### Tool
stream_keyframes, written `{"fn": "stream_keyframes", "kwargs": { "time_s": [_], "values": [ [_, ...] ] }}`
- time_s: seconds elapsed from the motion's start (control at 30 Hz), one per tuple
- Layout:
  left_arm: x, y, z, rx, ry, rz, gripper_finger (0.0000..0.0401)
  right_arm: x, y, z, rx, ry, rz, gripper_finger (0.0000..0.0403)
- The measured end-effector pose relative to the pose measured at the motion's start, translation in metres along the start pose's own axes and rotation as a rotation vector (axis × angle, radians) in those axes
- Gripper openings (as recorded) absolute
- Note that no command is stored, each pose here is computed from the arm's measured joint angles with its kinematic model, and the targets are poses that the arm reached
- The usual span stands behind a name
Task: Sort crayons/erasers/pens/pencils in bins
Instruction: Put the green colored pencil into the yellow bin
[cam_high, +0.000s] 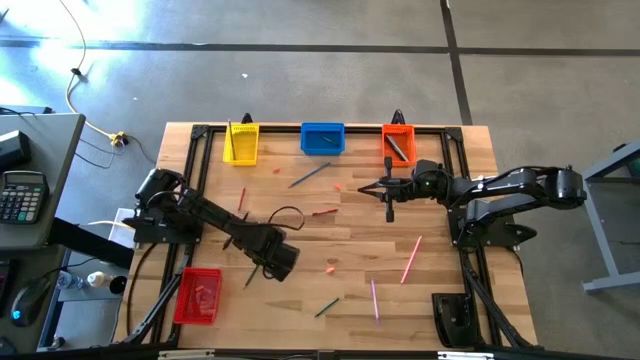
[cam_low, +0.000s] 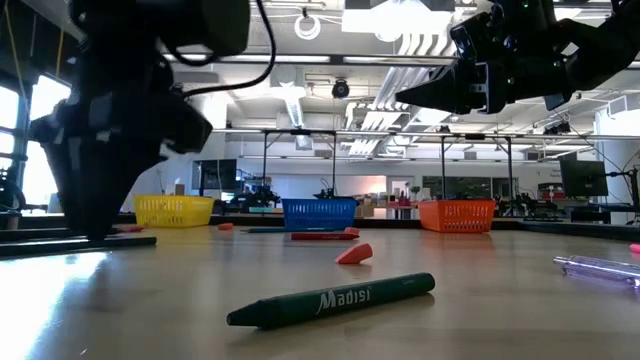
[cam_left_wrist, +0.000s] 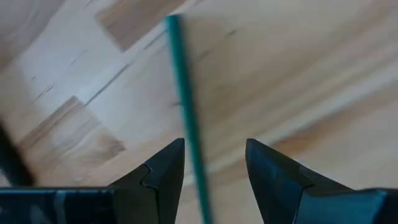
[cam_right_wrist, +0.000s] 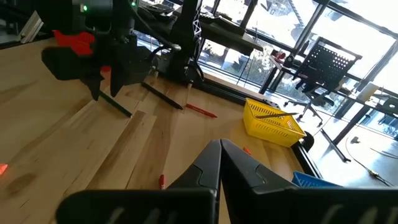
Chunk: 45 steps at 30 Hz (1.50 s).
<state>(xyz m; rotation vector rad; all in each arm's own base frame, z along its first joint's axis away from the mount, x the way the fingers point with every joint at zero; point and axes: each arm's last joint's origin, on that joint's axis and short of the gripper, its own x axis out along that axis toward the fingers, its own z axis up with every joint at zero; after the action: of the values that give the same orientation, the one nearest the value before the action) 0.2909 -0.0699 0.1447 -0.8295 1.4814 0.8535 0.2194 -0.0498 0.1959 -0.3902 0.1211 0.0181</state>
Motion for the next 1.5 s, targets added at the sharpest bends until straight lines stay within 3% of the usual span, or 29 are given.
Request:
{"fn": "stream_keyframes", "kwargs": {
  "time_s": [0.2,0.67,1.5],
  "values": [
    [0.016,0.01,-0.004,-0.064,0.016,-0.005,0.0139,0.0,0.0,0.0,0.002,0.0,0.0,0.0],
    [0.015,0.002,-0.004,0.057,0.067,-0.081,0.001,0.0,0.0,0.0,0.002,-0.001,0.0,0.0],
    [0.001,-0.005,0.0,0.081,-0.002,-0.073,0.0005,0.0,0.0,0.0,0.002,0.0,0.0,0.0]
  ]
}}
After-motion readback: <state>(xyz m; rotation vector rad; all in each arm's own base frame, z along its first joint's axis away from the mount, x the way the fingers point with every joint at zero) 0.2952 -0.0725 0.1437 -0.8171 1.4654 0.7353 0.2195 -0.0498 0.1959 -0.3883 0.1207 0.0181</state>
